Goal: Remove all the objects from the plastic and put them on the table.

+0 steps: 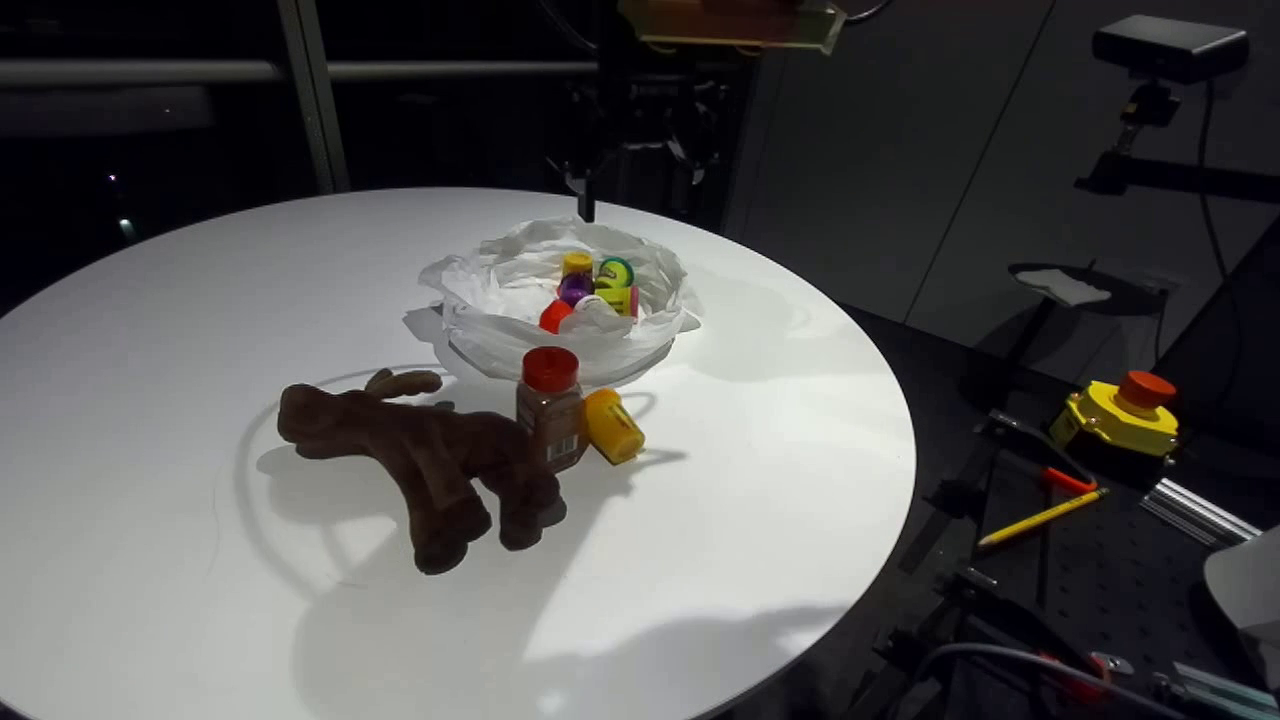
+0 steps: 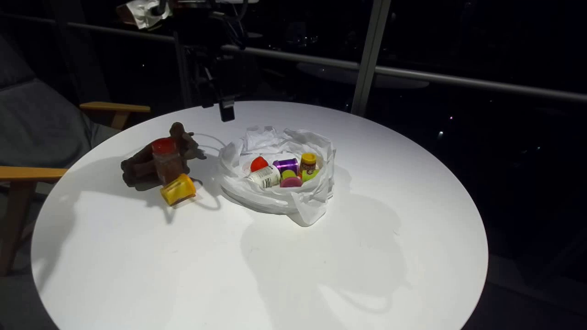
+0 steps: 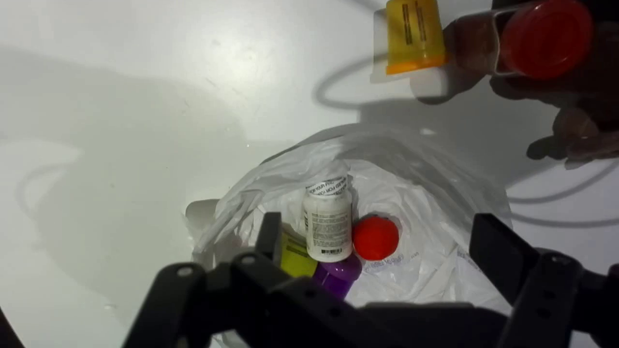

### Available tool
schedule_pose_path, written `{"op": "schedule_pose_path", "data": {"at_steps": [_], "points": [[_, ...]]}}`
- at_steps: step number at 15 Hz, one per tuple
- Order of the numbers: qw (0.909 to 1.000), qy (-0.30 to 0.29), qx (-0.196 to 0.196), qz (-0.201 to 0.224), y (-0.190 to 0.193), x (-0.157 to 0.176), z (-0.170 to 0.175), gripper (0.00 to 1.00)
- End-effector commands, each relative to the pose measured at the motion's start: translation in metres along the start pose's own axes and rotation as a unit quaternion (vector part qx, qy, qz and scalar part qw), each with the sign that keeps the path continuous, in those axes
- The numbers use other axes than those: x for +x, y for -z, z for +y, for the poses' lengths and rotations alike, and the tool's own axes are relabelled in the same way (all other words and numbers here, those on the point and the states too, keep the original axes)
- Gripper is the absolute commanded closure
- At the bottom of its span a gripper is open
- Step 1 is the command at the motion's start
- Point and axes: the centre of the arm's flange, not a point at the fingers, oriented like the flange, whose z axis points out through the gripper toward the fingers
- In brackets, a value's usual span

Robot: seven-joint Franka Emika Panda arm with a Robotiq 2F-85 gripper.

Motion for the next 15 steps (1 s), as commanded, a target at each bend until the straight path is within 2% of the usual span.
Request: {"op": "schedule_pose_path", "data": {"at_steps": [1, 5, 10, 15], "points": [[0.9998, -0.012, -0.01, 0.01, -0.005, 0.052, -0.028, 0.0], [0.9995, -0.028, -0.006, 0.013, -0.028, 0.089, -0.033, 0.0], [0.9978, -0.065, -0.015, -0.005, -0.076, 0.126, -0.012, 0.0], [0.9938, -0.109, 0.017, -0.013, -0.124, 0.154, -0.002, 0.0]]}}
